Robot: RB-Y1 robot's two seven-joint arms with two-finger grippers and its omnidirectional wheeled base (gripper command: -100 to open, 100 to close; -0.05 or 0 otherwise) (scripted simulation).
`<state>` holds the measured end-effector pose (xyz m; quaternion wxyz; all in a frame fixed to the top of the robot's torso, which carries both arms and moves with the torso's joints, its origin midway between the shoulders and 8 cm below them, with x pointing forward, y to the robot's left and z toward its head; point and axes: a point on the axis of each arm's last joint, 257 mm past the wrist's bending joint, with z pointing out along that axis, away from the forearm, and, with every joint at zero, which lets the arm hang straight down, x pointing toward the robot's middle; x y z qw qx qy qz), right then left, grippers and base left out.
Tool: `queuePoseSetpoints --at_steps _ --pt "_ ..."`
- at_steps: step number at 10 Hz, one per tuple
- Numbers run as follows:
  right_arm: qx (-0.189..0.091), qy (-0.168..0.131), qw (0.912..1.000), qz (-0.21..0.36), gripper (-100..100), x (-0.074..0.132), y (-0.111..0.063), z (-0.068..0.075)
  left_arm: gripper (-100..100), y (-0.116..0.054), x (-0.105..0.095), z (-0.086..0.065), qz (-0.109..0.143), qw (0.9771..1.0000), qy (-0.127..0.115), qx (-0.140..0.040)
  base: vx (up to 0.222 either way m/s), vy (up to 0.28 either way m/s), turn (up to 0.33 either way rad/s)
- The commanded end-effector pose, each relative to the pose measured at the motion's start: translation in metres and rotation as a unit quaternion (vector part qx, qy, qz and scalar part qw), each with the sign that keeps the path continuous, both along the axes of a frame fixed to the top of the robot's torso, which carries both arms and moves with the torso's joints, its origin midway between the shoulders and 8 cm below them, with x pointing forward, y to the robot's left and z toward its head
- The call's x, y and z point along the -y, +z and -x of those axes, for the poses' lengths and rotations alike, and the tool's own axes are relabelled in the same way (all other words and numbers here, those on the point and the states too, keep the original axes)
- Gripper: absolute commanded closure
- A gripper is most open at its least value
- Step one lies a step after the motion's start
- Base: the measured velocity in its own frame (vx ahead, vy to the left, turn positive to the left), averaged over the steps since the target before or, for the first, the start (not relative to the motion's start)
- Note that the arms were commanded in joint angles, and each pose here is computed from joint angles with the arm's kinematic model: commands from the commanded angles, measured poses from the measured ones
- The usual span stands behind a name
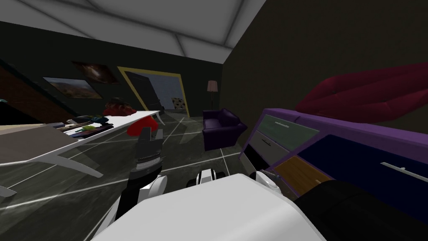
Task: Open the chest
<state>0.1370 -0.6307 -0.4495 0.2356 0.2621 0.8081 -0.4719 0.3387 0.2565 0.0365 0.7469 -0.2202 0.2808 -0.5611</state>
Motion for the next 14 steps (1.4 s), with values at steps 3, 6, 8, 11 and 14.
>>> queuePoseSetpoints --at_steps 3,6,8,11,14 --pt "-0.047 -0.02 0.9947 0.089 -100 0.04 0.041 0.008 0 0.0 0.0 0.0 0.0 1.0 0.0 0.0 0.007 -0.007 0.145" --pt "-0.074 -0.035 0.9849 0.153 -100 0.064 0.076 0.011 0 0.0 0.0 0.0 0.0 1.0 0.0 0.0 0.006 -0.012 0.16" --pt "-0.084 -0.041 0.979 0.181 -100 0.075 0.093 0.011 0 0.0 0.0 0.0 0.0 1.0 0.0 0.0 0.004 -0.015 0.149" --pt "-0.1 -0.053 0.9667 0.23 -100 0.091 0.124 0.01 0 0.0 0.0 0.0 0.0 1.0 0.0 0.0 0.002 -0.012 0.117" --pt "-0.11 -0.062 0.9556 0.266 -100 0.101 0.149 0.009 0 0.0 0.0 0.0 0.0 1.0 0.0 0.0 0.002 -0.009 0.085"
